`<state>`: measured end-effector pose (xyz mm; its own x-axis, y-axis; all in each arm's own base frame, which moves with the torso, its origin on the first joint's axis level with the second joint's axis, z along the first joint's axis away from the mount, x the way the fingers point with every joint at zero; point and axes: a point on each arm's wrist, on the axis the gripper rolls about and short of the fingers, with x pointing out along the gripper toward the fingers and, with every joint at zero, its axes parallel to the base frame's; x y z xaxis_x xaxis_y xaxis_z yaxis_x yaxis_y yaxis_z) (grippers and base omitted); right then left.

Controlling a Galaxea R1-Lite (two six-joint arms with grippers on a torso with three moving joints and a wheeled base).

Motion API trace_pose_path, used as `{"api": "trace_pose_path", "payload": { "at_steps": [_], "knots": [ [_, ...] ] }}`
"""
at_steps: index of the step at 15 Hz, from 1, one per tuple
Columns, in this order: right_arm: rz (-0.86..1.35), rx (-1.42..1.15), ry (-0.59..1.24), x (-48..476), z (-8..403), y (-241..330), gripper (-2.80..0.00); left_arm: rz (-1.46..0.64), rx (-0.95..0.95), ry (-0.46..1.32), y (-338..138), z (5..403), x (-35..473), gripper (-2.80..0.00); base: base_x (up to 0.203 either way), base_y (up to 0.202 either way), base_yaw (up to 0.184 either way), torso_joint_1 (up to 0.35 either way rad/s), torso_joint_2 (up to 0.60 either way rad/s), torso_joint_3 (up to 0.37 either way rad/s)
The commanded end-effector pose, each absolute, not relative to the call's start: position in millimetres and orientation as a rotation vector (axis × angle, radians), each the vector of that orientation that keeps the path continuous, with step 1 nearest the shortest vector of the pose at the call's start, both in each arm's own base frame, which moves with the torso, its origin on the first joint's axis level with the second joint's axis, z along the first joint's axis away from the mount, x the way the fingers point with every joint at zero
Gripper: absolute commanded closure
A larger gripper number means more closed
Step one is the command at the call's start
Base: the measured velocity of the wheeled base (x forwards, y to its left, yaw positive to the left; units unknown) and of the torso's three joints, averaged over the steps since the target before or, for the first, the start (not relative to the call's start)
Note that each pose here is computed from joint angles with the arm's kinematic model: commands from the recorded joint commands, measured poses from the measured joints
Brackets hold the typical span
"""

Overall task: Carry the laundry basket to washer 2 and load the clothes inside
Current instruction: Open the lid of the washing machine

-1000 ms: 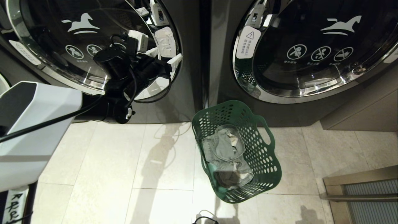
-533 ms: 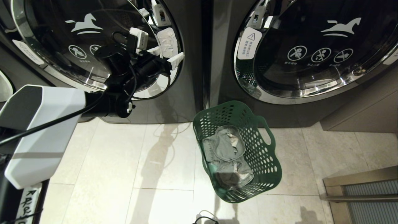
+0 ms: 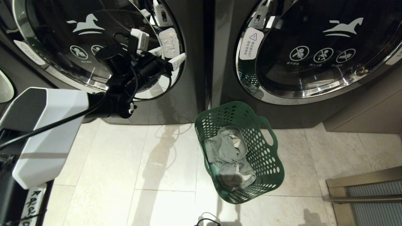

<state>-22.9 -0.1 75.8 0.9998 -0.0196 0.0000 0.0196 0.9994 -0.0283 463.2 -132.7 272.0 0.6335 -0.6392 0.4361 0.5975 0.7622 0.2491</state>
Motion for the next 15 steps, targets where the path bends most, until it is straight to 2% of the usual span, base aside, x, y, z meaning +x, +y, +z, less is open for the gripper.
{"api": "trace_pose_path", "payload": {
  "at_steps": [1,7,15],
  "knots": [
    [-0.020,-0.029,0.003,-22.8,75.7,-0.1,0.00,-0.714,0.082,-0.529,-134.4,270.6,463.4,-2.80,0.000,0.000,0.000,0.000,0.00,0.000],
    [-0.020,-0.029,0.002,-22.8,75.8,-0.1,0.00,-0.711,0.066,-0.527,-134.0,272.1,462.7,-2.80,0.000,0.000,0.000,0.000,0.00,0.000],
    [-0.025,0.000,0.000,-22.9,76.2,-0.2,0.00,-0.776,-0.053,-0.554,-134.6,274.0,460.6,-2.80,0.000,0.000,0.000,0.000,0.00,0.000]
  ]
}}
